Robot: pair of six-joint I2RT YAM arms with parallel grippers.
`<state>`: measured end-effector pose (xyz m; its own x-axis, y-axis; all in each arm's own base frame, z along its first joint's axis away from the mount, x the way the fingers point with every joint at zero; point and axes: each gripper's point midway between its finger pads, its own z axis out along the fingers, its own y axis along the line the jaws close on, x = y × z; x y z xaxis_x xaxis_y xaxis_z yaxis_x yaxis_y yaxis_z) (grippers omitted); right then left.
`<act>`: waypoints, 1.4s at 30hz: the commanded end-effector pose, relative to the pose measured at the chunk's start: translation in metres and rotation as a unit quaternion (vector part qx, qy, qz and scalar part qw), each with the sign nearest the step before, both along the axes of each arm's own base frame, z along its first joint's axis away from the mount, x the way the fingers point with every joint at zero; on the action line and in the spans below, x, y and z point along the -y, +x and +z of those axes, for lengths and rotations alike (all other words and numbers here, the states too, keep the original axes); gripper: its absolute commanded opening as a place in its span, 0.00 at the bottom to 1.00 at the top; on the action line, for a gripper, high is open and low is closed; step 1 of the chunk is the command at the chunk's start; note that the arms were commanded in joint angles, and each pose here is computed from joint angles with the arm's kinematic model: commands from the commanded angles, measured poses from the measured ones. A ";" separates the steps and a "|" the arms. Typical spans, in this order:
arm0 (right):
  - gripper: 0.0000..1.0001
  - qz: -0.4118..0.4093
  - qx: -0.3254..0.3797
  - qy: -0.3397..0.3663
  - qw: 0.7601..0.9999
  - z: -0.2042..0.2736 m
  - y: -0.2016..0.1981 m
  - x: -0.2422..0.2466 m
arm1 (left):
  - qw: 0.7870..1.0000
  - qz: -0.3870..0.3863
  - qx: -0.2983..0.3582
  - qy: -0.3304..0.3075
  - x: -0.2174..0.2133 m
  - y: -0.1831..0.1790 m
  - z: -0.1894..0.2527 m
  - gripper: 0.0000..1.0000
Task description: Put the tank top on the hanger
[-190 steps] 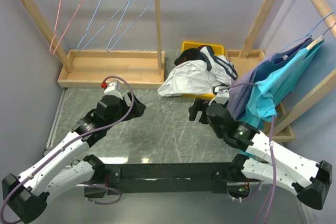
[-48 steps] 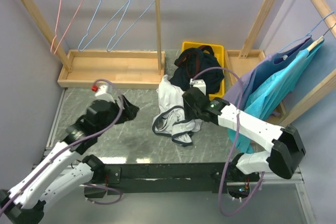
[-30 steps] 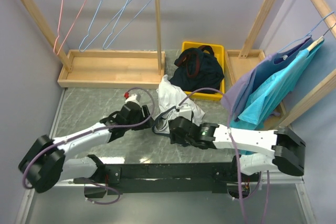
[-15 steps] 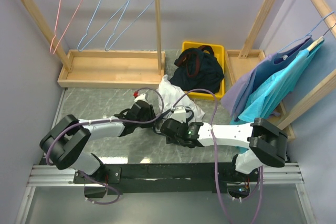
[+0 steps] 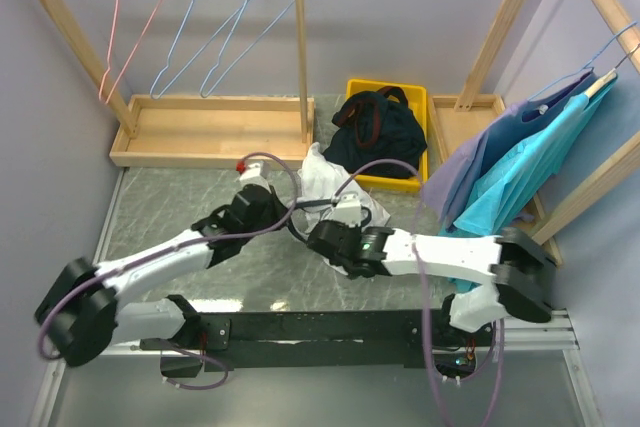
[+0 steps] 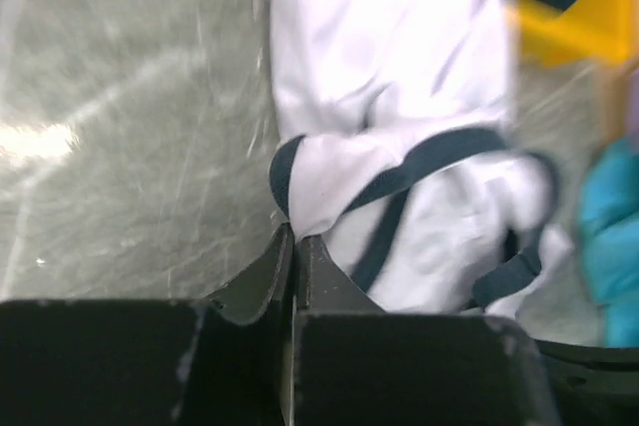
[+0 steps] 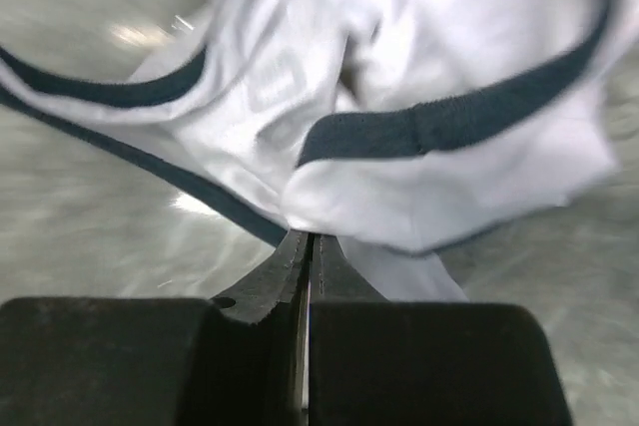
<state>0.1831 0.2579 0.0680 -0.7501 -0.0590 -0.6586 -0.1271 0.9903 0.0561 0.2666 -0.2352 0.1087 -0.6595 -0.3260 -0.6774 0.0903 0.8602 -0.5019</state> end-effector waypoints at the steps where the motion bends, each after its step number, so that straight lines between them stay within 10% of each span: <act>1: 0.00 -0.016 0.090 0.086 0.992 0.114 0.012 0.011 | 0.996 0.060 0.071 -0.014 -0.024 0.011 0.086 0.01; 12: 0.00 -0.017 0.290 0.196 0.937 0.367 0.045 0.053 | 0.943 0.086 0.304 -0.104 -0.069 -0.005 0.361 0.01; 22: 0.00 0.010 0.476 0.306 0.825 0.579 0.031 0.086 | 0.847 0.099 0.485 -0.194 -0.118 -0.056 0.554 0.01; 31: 0.00 0.031 0.542 0.347 0.765 0.633 0.014 0.100 | 0.804 0.111 0.544 -0.211 -0.133 -0.071 0.599 0.01; 42: 0.00 0.028 0.531 0.322 0.783 0.616 0.025 0.087 | 0.830 0.138 0.515 -0.163 -0.133 -0.051 0.562 0.01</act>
